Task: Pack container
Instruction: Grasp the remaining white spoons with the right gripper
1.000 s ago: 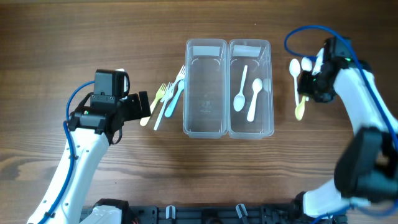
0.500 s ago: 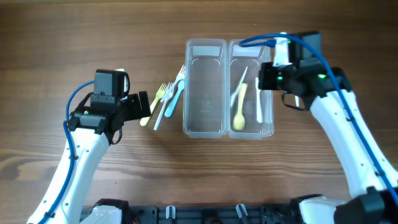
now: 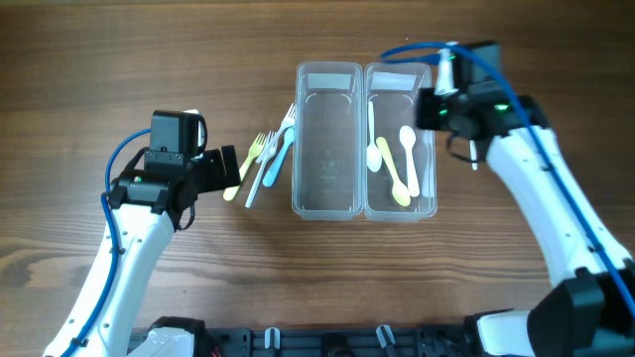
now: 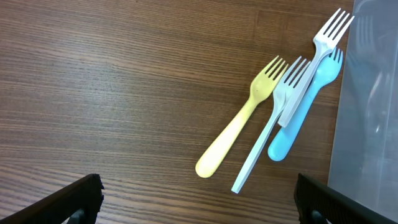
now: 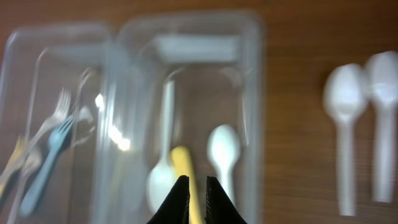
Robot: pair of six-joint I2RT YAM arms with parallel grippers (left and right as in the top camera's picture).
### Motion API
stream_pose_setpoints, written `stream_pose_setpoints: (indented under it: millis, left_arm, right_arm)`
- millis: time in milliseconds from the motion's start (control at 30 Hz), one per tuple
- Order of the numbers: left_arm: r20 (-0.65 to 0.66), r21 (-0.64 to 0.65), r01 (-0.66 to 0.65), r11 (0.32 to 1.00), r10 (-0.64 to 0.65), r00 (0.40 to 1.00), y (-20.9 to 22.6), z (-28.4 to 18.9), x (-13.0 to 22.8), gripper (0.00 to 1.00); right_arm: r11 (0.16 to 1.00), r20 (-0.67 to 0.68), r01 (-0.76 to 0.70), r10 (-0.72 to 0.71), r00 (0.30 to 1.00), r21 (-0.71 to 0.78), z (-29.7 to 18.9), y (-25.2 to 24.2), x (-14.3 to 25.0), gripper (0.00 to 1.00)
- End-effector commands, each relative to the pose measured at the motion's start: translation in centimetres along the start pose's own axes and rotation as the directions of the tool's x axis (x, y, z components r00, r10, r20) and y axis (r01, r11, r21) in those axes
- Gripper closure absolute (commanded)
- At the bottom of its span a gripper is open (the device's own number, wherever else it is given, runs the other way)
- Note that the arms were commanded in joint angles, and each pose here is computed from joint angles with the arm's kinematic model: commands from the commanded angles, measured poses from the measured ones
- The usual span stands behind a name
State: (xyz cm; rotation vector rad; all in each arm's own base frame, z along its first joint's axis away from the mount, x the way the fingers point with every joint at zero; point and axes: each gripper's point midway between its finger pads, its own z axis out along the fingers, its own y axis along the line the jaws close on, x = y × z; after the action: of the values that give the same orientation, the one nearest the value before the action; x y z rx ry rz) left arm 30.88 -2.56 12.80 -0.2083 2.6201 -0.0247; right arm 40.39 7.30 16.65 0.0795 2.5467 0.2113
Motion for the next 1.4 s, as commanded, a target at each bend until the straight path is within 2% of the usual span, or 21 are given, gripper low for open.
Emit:
stream_pose_setpoints:
  millis: [0, 133, 267, 300, 333, 400, 433, 467, 633, 667, 767, 933, 1000, 1100, 1200, 1367]
  left_arm:
    - [0.02, -0.005, -0.015, 1.0, 0.015, 1.0, 0.0, -0.4, -0.8, 0.0]
    - [0.02, -0.005, -0.015, 1.0, 0.015, 1.0, 0.0, -0.4, -0.8, 0.0]
    - [0.02, -0.005, -0.015, 1.0, 0.015, 1.0, 0.0, -0.4, -0.8, 0.0]
    - [0.02, -0.006, -0.015, 1.0, 0.015, 1.0, 0.0, -0.4, -0.8, 0.0]
    - [0.02, -0.005, -0.015, 1.0, 0.015, 1.0, 0.0, -0.4, -0.8, 0.0]
    - [0.02, -0.005, -0.015, 1.0, 0.015, 1.0, 0.0, -0.4, -0.8, 0.0]
    - [0.02, -0.005, -0.015, 1.0, 0.015, 1.0, 0.0, -0.4, -0.8, 0.0]
    - [0.02, -0.005, -0.015, 1.0, 0.015, 1.0, 0.0, -0.4, -0.8, 0.0]
    - [0.02, -0.005, -0.015, 1.0, 0.015, 1.0, 0.0, -0.4, -0.8, 0.0]
    - [0.02, -0.005, -0.015, 1.0, 0.015, 1.0, 0.0, -0.4, -0.8, 0.0]
    - [0.02, -0.005, -0.015, 1.0, 0.015, 1.0, 0.0, -0.4, -0.8, 0.0]
    - [0.02, -0.006, -0.015, 1.0, 0.015, 1.0, 0.0, -0.4, -0.8, 0.0]
    - [0.02, -0.005, -0.015, 1.0, 0.015, 1.0, 0.0, -0.4, -0.8, 0.0]
    - [0.02, -0.005, -0.015, 1.0, 0.015, 1.0, 0.0, -0.4, -0.8, 0.0]
    - [0.02, -0.005, -0.015, 1.0, 0.015, 1.0, 0.0, -0.4, -0.8, 0.0]
    - [0.02, -0.005, -0.015, 1.0, 0.015, 1.0, 0.0, -0.4, -0.8, 0.0]
  right_arm:
    - [0.99, 0.058, -0.049, 0.041, 0.997, 0.133, -1.5, -6.3, -2.1, 0.89]
    - [0.979, -0.005, -0.081, 0.083, 0.997, 0.188, 1.3, -11.5, -1.2, 0.87]
    - [0.971, -0.105, -0.091, 0.116, 0.988, 0.219, 5.3, -14.4, 1.0, 0.94]
    - [0.973, -0.136, -0.074, 0.106, 0.985, 0.22, 6.2, -14.6, 1.7, 0.91]
    - [0.974, -0.161, -0.06, 0.097, 0.982, 0.219, 6.8, -14.8, 2.3, 0.82]
    - [0.976, -0.219, -0.037, 0.086, 0.972, 0.217, 8.3, -15.1, 3.7, 0.46]
    - [0.976, -0.232, -0.034, 0.086, 0.969, 0.216, 8.6, -15.1, 4.1, 0.39]
    - [0.976, -0.248, -0.029, 0.083, 0.965, 0.215, 9.1, -15.2, 4.5, 0.36]
    - [0.975, -0.276, -0.016, 0.078, 0.958, 0.22, 10.6, -15.8, 5.4, 0.36]
    - [0.975, -0.277, -0.017, 0.079, 0.958, 0.22, 10.8, -15.8, 5.4, 0.36]
    - [0.98, -0.296, -0.023, 0.082, 0.952, 0.197, 11.6, -15.5, 6.1, 0.48]
    - [0.982, -0.336, -0.029, 0.092, 0.937, 0.189, 12.6, -15.5, 7.4, 0.56]
    - [0.981, -0.346, -0.027, 0.094, 0.934, 0.192, 12.8, -15.6, 7.7, 0.69]
    - [0.981, -0.353, -0.028, 0.096, 0.931, 0.192, 12.7, -15.6, 7.9, 0.75]
    - [0.98, -0.38, -0.033, 0.106, 0.919, 0.194, 12.4, -15.5, 8.6, 0.96]
    - [0.978, -0.382, -0.053, 0.128, 0.915, 0.202, 11.3, -15.2, 8.5, 0.96]
